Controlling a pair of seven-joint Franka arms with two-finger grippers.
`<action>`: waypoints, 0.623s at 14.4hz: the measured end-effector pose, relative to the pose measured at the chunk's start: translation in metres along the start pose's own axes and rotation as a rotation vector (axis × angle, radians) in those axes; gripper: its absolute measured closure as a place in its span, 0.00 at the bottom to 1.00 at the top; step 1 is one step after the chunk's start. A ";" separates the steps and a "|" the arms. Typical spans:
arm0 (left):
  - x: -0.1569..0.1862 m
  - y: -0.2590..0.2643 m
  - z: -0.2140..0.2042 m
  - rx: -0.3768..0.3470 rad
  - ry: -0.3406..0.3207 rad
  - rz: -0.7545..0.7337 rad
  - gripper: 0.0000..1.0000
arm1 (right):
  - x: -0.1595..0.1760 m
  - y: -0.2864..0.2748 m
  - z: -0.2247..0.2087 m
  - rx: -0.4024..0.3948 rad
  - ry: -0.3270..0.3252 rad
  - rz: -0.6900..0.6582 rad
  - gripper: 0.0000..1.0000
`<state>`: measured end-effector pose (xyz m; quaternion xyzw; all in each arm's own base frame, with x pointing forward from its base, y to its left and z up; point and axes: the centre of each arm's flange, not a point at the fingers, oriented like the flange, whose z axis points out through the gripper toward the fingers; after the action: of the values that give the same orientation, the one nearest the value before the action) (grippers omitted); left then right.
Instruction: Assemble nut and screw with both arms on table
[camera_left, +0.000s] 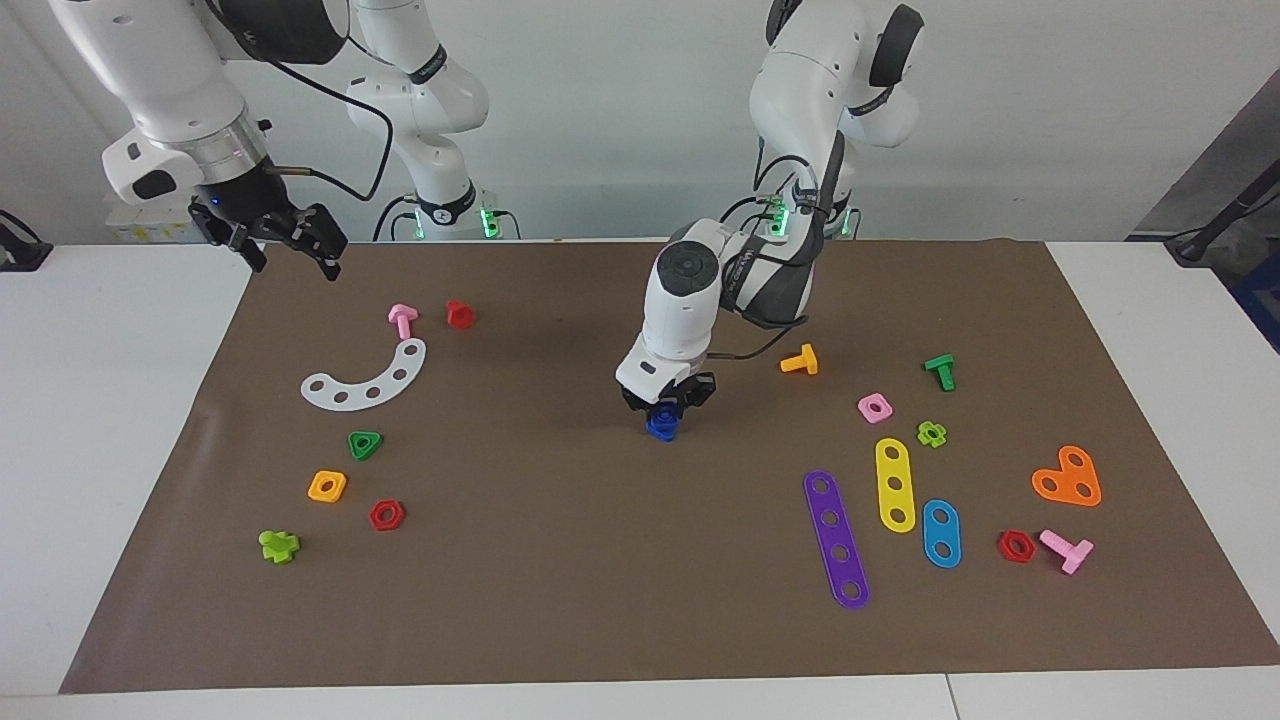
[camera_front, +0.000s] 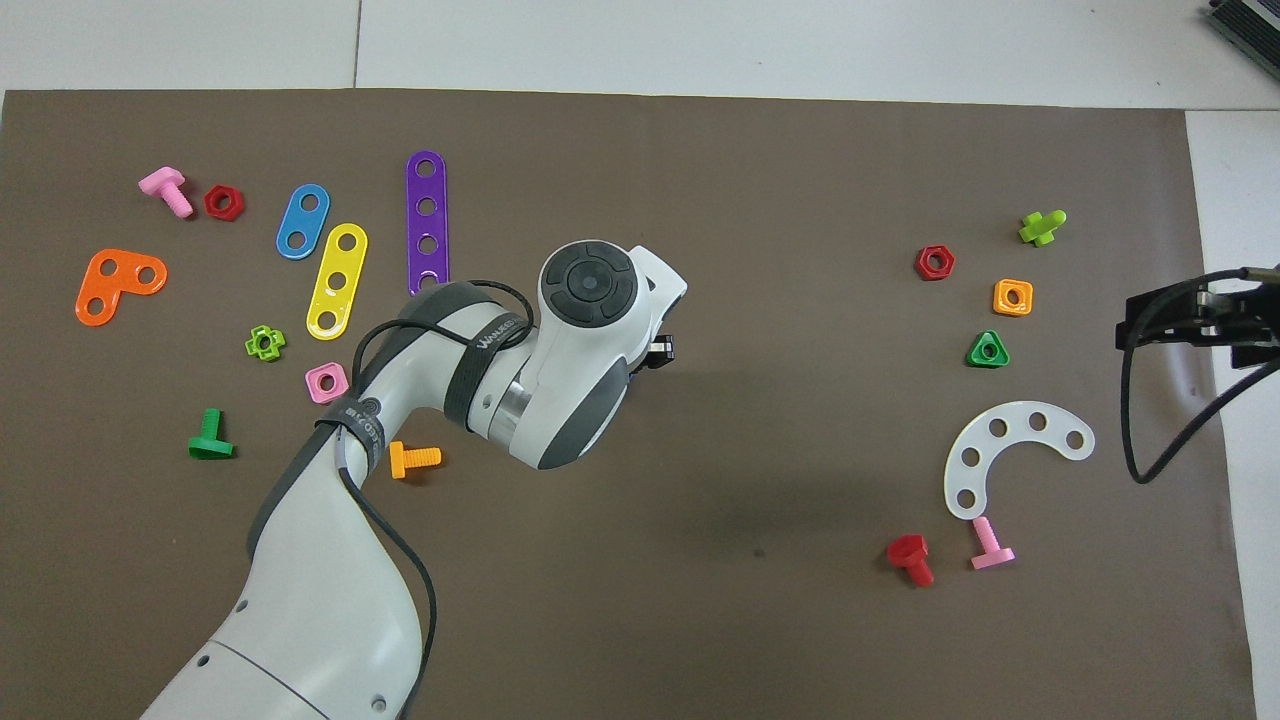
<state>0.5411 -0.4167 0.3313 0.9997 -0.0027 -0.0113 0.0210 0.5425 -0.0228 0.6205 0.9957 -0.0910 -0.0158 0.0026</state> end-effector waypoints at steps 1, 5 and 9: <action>0.000 0.000 0.000 -0.001 0.002 0.000 0.48 | 0.000 0.000 0.000 0.000 0.000 0.000 0.00; 0.000 0.002 -0.001 -0.006 0.008 0.002 0.22 | 0.000 0.000 0.000 0.000 0.000 0.000 0.00; 0.005 0.001 -0.014 0.003 -0.001 -0.003 0.21 | 0.000 0.000 0.000 0.000 0.000 0.000 0.00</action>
<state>0.5463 -0.4171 0.3455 0.9997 -0.0014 -0.0116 0.0196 0.5425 -0.0228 0.6205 0.9957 -0.0910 -0.0158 0.0026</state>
